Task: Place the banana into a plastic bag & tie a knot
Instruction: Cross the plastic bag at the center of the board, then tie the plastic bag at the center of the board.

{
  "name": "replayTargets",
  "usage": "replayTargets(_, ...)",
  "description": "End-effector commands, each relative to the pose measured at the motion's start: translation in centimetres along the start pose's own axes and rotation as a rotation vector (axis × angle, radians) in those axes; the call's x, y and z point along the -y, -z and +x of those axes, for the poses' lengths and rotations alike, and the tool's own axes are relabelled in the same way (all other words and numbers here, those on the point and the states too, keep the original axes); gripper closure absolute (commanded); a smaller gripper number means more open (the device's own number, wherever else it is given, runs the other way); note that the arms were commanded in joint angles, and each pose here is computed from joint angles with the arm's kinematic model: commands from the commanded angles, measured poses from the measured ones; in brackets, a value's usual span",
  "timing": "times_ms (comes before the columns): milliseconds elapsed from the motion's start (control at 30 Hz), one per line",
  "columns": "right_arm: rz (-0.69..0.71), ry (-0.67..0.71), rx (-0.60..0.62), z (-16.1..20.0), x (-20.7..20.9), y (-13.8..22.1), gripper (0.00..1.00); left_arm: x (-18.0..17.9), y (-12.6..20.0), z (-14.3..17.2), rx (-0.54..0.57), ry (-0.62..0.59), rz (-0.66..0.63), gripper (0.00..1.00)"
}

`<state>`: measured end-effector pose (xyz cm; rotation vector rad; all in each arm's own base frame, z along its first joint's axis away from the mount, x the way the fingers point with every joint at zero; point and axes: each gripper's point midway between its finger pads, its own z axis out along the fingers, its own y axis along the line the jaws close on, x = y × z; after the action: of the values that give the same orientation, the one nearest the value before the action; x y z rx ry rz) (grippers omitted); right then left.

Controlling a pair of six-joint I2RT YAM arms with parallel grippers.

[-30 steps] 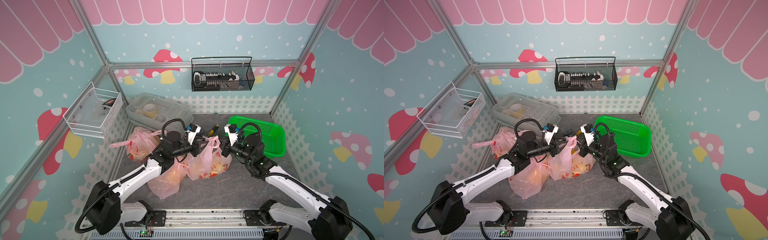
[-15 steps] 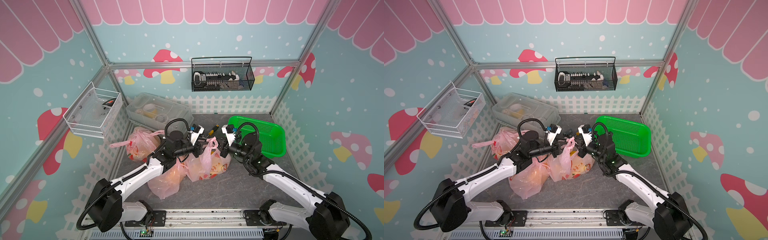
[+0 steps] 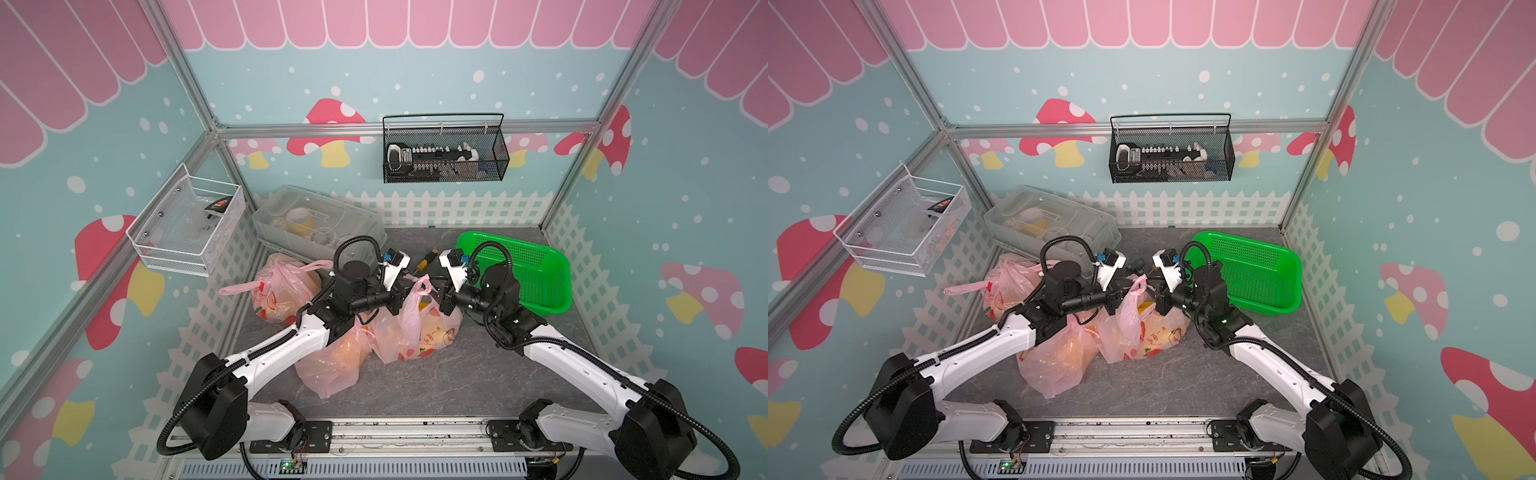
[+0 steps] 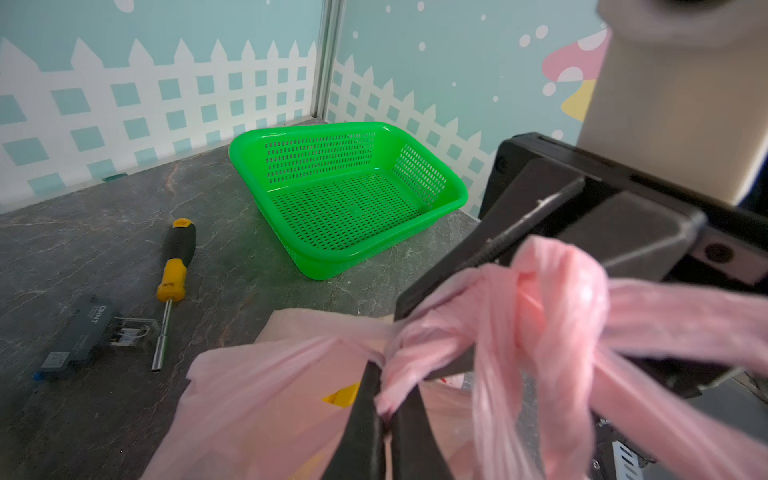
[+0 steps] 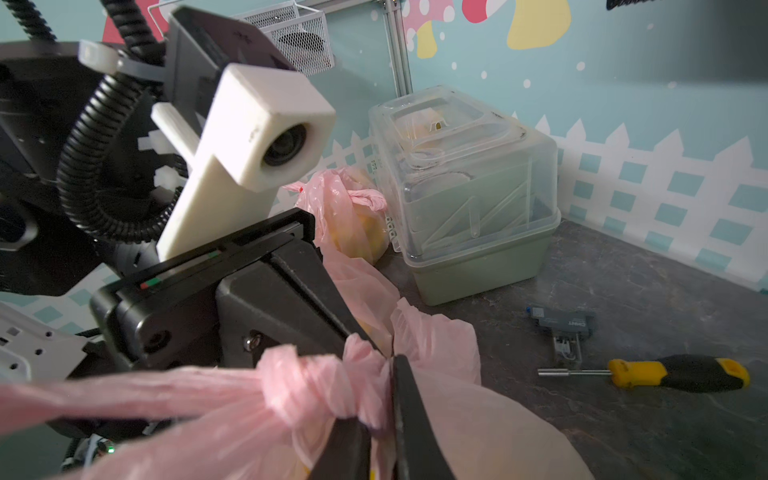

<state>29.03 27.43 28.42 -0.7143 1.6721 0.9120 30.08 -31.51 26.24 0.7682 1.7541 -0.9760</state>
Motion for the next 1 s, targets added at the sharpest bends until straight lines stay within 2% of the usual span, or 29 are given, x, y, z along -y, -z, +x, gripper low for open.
replayTargets(0, 0.073, 0.054, -0.005, -1.2, 0.3, 1.3, 0.7, -1.0, 0.9, -2.2, 0.053, -0.036, -0.103, 1.0)
replayTargets(67, 0.14, 0.064, -0.005, -1.6, 0.8, 2.5, 0.57, -1.5, 1.3, -2.0, 0.044, -0.053, -0.165, 1.0)
replayTargets(200, 0.175, 0.102, -0.022, -1.8, 0.5, 4.3, 0.45, -1.6, 1.5, -1.7, 0.028, -0.078, -0.212, 1.0)
replayTargets(300, 0.178, 0.151, -0.031, -2.3, -0.8, 5.2, 0.43, -1.6, 1.6, -1.8, 0.035, -0.078, -0.222, 1.0)
replayTargets(433, 0.171, 0.225, 0.032, -3.2, -2.8, 6.4, 0.38, -1.5, 1.5, -1.9, 0.028, -0.082, -0.224, 1.0)
replayTargets(567, 0.149, 0.318, 0.007, -2.6, -4.3, 6.2, 0.34, -1.3, 1.2, -1.9, 0.01, -0.078, -0.208, 1.0)
replayTargets(633, 0.144, 0.357, 0.004, -2.5, -4.8, 6.0, 0.3, -1.1, 1.0, -1.9, -0.002, -0.077, -0.197, 1.0)
replayTargets(967, 0.132, 0.454, 0.021, -3.4, -5.9, 4.5, 0.3, -0.2, 0.6, -1.4, -0.021, -0.09, -0.165, 1.0)
